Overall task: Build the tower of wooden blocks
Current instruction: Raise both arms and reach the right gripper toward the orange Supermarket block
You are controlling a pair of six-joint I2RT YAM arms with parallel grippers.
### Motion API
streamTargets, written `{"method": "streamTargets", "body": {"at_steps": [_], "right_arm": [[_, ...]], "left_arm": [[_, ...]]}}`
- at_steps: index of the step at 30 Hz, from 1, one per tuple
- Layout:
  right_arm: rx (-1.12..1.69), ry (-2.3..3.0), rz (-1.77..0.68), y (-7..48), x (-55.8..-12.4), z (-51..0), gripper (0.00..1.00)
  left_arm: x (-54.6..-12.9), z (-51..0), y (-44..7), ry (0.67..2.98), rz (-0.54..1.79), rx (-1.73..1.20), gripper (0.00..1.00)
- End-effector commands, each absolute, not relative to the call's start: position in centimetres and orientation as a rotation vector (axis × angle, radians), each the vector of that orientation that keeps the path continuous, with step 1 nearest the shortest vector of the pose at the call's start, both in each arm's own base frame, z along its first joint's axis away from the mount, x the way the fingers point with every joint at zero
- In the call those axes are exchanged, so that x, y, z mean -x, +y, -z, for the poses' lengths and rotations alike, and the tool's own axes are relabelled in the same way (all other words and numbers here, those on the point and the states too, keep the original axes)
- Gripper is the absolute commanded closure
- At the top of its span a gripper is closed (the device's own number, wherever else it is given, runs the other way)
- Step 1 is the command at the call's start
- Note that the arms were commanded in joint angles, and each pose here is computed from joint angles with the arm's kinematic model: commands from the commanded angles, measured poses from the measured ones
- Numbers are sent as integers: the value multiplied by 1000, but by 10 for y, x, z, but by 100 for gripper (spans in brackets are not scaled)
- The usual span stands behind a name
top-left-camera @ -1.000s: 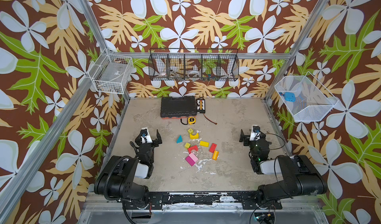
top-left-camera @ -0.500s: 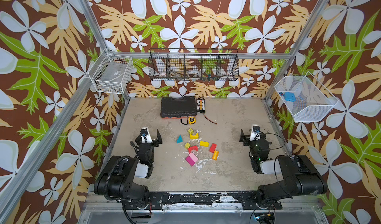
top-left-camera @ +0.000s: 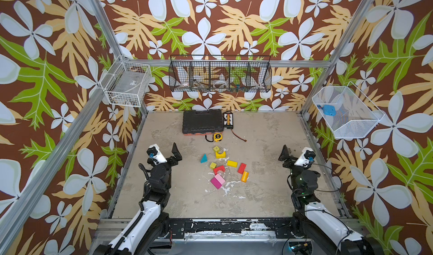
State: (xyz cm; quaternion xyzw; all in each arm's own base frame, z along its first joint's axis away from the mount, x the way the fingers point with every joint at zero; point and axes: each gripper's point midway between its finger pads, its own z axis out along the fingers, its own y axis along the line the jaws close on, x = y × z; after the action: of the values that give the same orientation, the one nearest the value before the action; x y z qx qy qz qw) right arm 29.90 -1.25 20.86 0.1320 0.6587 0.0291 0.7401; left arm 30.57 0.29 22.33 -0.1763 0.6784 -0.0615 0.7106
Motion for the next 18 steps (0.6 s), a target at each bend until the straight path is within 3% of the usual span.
{"method": "streamTargets", "body": {"at_steps": [1, 3, 8, 13, 18], "right_arm": [[-345, 1494, -186, -5, -296, -195, 0], [-442, 1491, -151, -19, -293, -186, 0], [-390, 1486, -193, -9, -295, -185, 0], [-375, 1626, -257, 7, -319, -170, 0], [-429, 1802, -514, 49, -321, -133, 13]], "left_arm": [[-298, -196, 6, 1575, 165, 464, 0], [-294, -194, 18, 1555, 146, 539, 0], [-303, -189, 8, 1551, 195, 501, 0], [-323, -168, 21, 1673, 69, 598, 0], [-333, -162, 15, 1736, 69, 580, 0]]}}
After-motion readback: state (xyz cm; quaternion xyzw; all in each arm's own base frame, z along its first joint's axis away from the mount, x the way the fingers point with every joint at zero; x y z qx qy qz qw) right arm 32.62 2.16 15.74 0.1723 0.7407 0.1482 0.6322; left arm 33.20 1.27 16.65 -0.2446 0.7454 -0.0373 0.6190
